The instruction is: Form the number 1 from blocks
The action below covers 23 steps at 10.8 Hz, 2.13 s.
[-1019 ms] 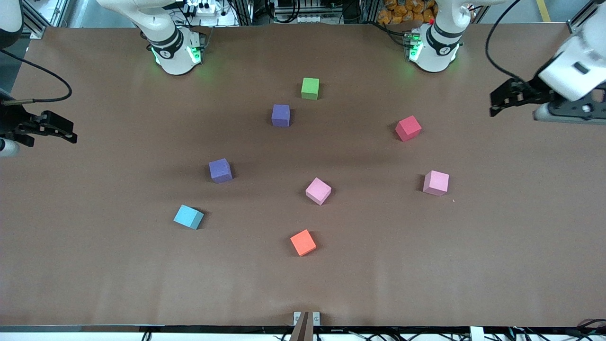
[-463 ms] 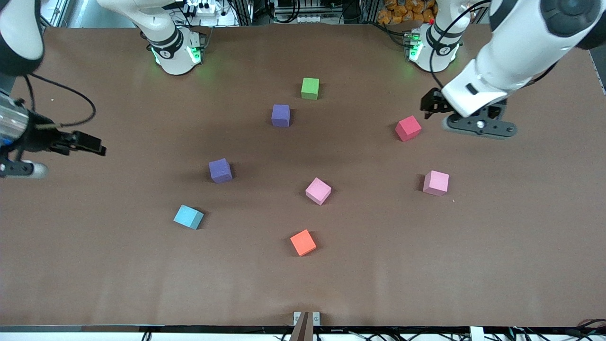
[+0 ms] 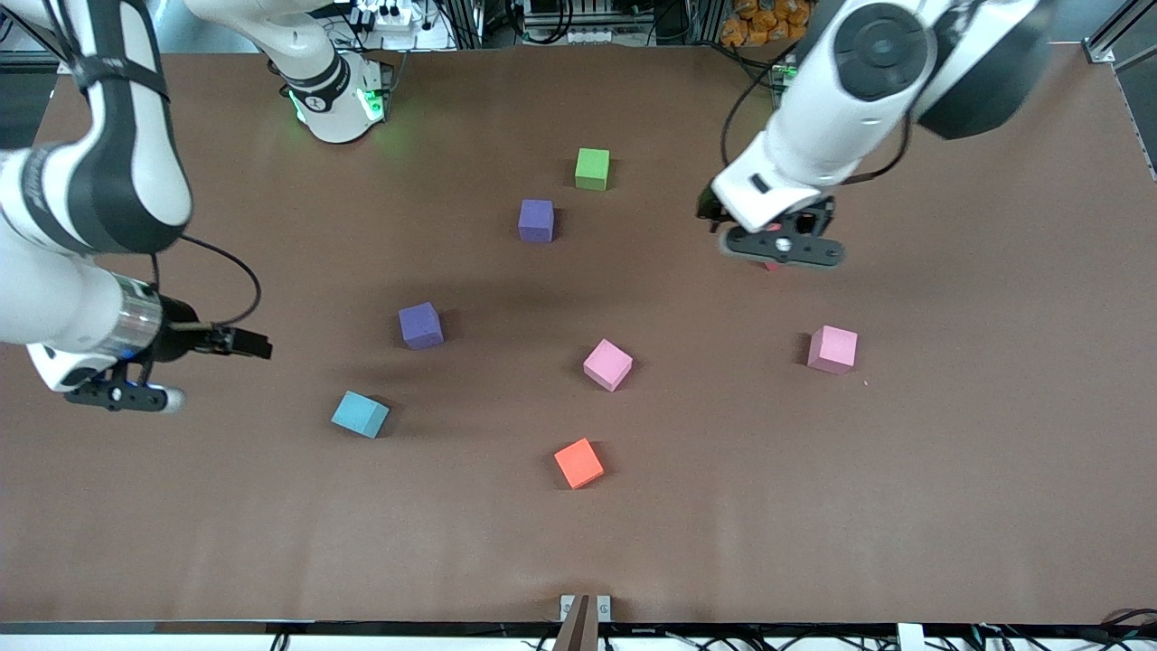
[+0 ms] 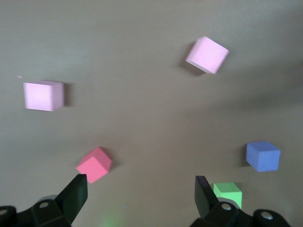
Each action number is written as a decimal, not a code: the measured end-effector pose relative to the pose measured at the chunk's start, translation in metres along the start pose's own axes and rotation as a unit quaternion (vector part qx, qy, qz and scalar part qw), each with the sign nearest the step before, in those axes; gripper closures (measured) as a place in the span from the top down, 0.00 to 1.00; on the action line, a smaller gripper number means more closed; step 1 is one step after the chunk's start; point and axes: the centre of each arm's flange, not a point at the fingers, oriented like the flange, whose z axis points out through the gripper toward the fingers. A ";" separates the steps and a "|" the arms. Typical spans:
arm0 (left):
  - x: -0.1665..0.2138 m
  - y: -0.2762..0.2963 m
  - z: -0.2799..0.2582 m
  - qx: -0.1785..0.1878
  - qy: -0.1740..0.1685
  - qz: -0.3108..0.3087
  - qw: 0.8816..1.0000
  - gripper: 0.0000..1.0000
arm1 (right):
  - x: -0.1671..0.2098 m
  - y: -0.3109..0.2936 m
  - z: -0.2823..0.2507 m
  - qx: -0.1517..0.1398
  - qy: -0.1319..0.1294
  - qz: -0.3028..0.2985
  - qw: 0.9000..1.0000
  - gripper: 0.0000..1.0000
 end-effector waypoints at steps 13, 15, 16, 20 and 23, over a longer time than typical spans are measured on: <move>-0.055 -0.196 0.203 0.046 -0.052 -0.155 0.985 1.00 | 0.044 -0.038 0.195 -0.017 -0.008 0.117 0.993 1.00; -0.071 -0.207 0.217 0.025 -0.051 -0.193 0.980 1.00 | 0.044 -0.040 0.206 -0.020 -0.007 0.115 0.993 1.00; -0.078 -0.202 0.223 0.019 -0.046 -0.214 0.976 1.00 | 0.045 -0.041 0.211 -0.021 -0.005 0.115 0.993 1.00; -0.100 -0.175 0.257 0.024 -0.017 -0.254 0.967 1.00 | 0.045 -0.043 0.225 -0.024 -0.006 0.114 0.993 1.00; -0.110 -0.183 0.274 0.022 -0.014 -0.261 0.965 1.00 | 0.043 -0.049 0.242 -0.030 -0.010 0.109 0.994 0.91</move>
